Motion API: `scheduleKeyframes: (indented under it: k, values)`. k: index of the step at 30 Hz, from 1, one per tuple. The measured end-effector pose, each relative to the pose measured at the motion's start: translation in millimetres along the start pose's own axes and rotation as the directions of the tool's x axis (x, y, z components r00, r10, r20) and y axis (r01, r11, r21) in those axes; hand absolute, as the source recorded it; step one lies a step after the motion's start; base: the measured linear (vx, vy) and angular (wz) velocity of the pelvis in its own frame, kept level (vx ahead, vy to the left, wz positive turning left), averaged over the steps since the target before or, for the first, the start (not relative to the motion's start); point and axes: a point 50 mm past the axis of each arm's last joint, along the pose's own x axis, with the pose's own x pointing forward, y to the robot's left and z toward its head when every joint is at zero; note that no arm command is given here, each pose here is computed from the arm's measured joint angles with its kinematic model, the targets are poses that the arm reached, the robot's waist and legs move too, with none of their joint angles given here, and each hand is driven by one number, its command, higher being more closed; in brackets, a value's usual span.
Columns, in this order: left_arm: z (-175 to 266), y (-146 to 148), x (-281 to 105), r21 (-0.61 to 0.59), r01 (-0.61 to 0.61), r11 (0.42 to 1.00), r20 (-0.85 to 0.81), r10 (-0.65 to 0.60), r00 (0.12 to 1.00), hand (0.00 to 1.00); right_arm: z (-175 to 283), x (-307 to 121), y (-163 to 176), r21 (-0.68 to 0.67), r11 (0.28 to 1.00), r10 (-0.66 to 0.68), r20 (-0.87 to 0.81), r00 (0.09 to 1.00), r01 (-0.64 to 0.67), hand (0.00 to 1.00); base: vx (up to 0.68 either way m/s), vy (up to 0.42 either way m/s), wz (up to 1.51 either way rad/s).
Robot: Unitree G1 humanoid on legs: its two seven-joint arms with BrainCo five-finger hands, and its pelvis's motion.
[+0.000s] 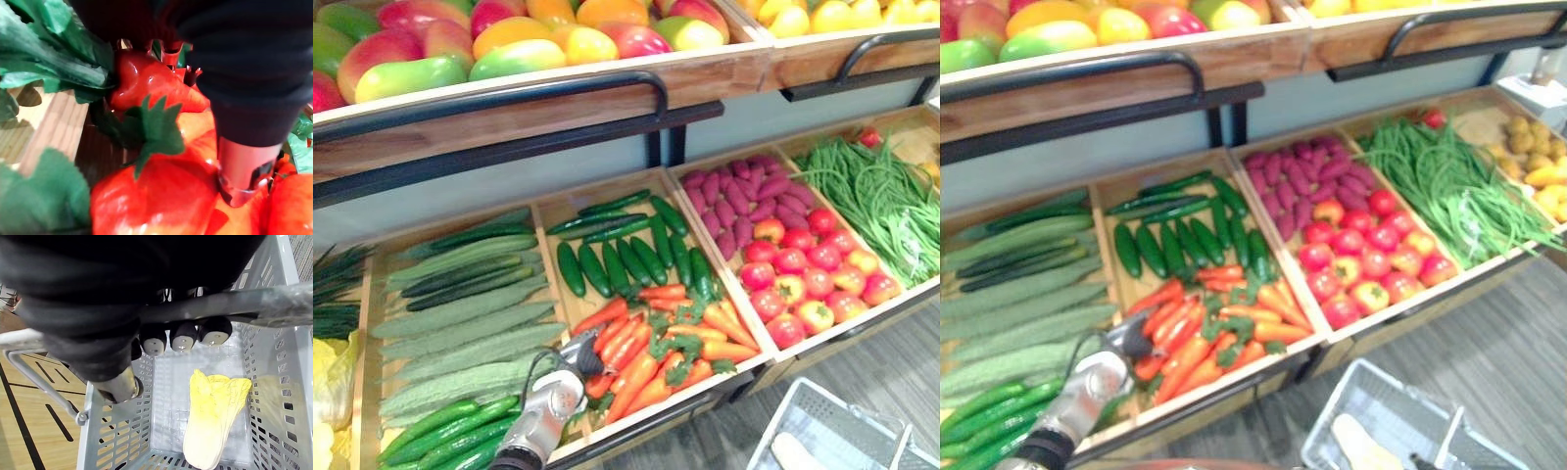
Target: Pick vegetable in the basket
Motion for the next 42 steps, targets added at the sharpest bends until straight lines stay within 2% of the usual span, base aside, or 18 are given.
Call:
scheduleKeyframes:
  k: [22, 30, 42]
  values:
    - [0.5, 5.8, 5.2, 0.005, -0.029, 1.0, -0.004, 0.029, 1.0, 1.0, 6.4, 2.4, 0.3, -0.034, 0.999, 0.002, 0.005, 1.0, -0.002, 1.0, 0.0, 0.0, 0.0]
    - [3.4, 32.6, -1.8, -0.013, -0.15, 0.989, 0.02, 0.15, 0.989, 1.0, 5.8, 2.5, -1.1, -0.023, 1.0, -0.004, 0.003, 1.0, 0.004, 1.0, 0.0, 0.0, 0.0]
    - [12.3, 46.4, -11.0, -0.004, -0.21, 0.978, 0.079, 0.21, 0.974, 1.0, 4.0, 2.2, -2.6, -0.009, 1.0, -0.01, -0.003, 1.0, 0.01, 1.0, -0.01, -0.002, -0.01]
